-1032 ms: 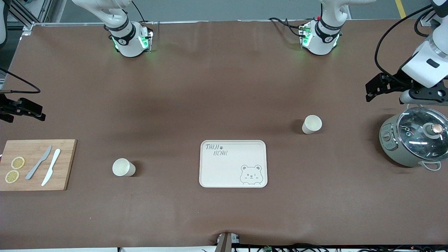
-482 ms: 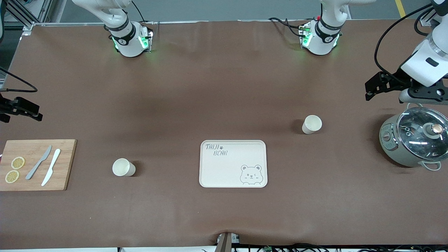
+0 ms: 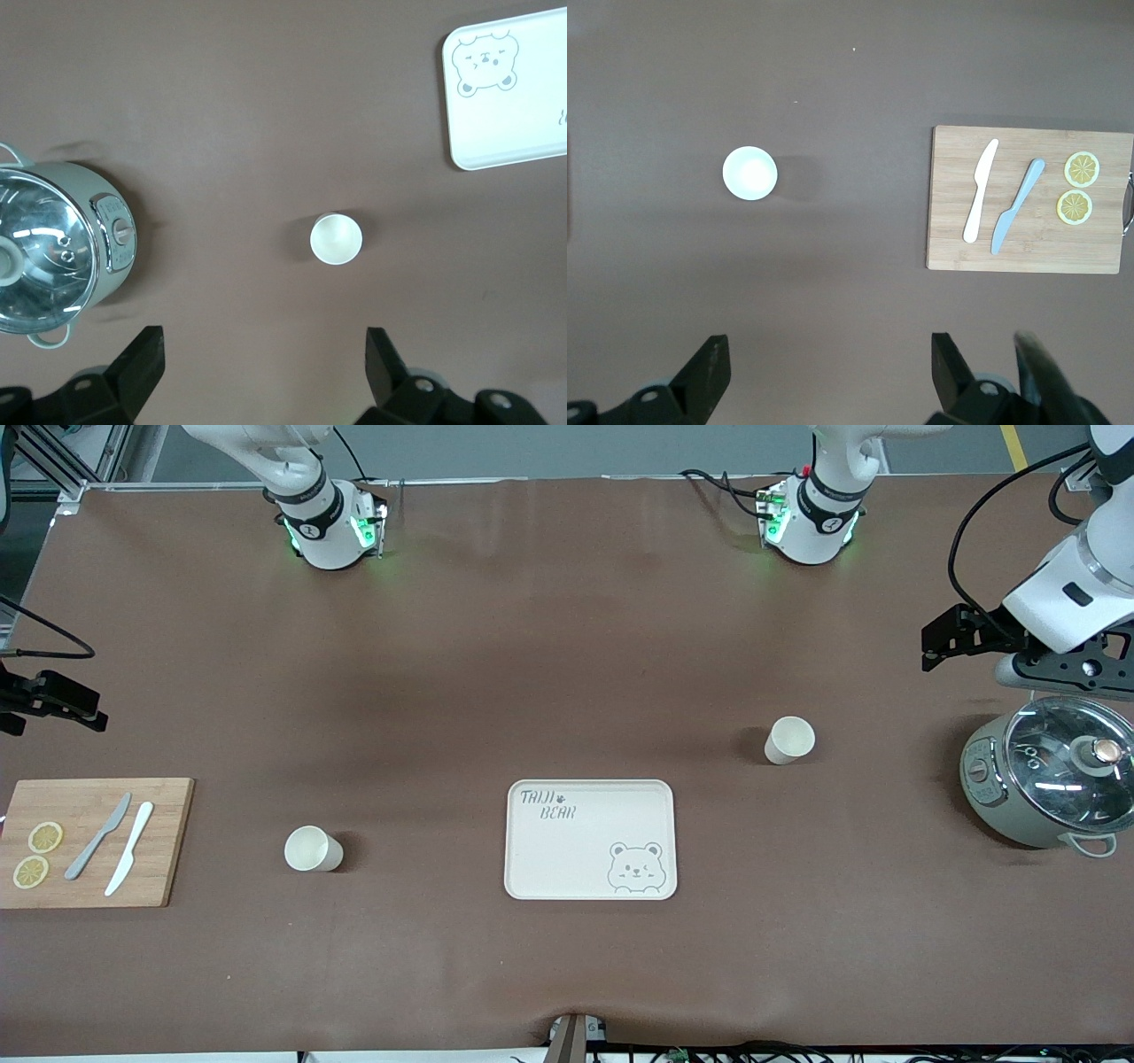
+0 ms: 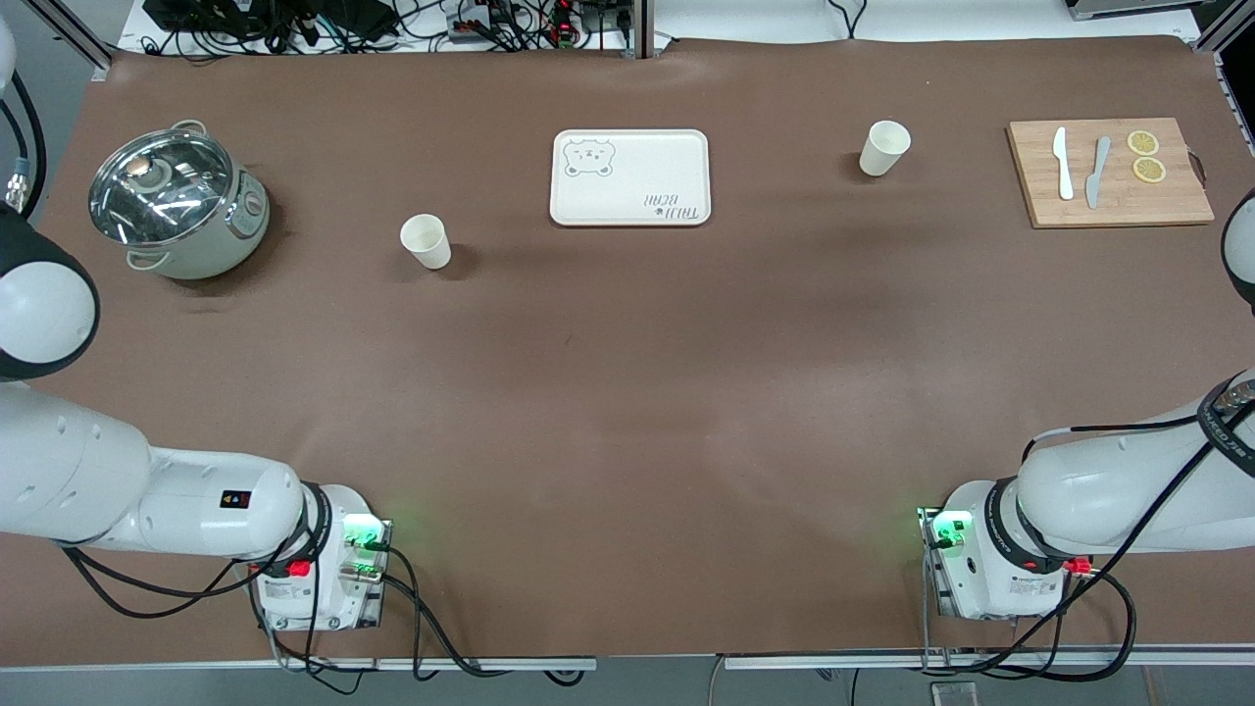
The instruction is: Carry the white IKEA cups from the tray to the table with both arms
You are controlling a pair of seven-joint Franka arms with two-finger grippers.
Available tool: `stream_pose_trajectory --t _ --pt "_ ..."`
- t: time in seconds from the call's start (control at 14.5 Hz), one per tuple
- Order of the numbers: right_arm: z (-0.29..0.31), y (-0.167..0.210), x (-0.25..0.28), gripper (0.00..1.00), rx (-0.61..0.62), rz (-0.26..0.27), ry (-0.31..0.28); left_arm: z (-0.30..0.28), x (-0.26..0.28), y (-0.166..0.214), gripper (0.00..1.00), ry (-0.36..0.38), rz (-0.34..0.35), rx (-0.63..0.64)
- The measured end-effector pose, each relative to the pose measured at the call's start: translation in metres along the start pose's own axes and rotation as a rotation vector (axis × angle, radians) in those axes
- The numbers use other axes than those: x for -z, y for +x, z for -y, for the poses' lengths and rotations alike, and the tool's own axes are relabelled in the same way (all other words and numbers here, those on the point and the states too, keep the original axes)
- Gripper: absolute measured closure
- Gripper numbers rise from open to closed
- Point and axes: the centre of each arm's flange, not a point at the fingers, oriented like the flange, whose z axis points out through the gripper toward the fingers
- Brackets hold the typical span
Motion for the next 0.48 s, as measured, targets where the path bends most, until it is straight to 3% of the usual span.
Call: stream_pose_trajectory --t 0.48 --pt "0.0003 0.0003 0.0014 0.0 0.001 -0.004 0.0 0.0022 0.0 -0.0027 0.0 -0.001 0.02 0.02"
